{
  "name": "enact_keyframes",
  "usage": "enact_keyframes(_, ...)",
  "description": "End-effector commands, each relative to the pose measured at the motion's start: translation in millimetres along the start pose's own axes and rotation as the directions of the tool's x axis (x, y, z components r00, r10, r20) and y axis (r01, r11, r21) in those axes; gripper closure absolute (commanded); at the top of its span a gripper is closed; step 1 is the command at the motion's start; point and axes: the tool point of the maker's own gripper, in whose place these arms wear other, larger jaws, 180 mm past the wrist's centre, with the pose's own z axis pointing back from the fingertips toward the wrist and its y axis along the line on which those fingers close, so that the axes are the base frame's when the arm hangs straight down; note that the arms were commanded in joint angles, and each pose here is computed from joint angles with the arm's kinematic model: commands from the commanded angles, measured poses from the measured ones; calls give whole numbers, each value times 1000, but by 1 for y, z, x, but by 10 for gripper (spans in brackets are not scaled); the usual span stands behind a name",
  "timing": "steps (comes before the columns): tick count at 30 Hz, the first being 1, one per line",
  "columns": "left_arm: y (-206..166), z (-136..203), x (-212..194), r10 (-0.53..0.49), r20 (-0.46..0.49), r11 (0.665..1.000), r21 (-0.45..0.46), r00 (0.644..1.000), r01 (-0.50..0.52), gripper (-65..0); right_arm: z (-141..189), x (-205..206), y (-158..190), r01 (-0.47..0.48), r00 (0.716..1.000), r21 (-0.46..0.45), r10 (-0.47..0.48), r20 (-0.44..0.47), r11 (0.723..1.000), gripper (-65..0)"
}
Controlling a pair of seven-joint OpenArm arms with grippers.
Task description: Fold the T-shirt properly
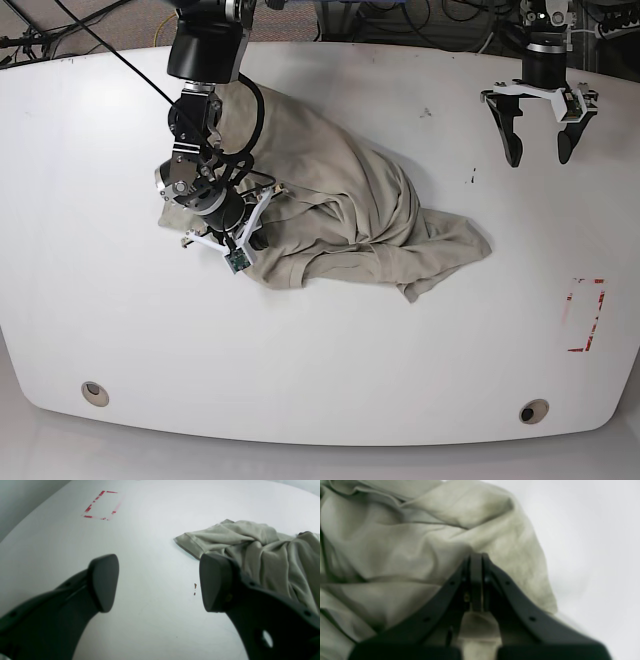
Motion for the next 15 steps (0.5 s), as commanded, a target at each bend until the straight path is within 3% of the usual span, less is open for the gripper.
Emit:
enact_keyframes(1, -2, 0, 10, -5, 40, 1000, -8, 999, 6, -476, 10, 33, -11, -24, 996, -33, 27, 88, 999, 0)
enact_keyframes(8, -6, -3, 9, -1, 32, 1000, -18, 999, 1, -475, 22, 40, -18, -47, 994, -71, 54, 90, 996, 0)
enact_keyframes(15, -1, -2, 6, -8, 15, 1000, -2, 1000, 8, -475, 24, 35, -20, -70, 997, -84, 73, 35, 994, 0)
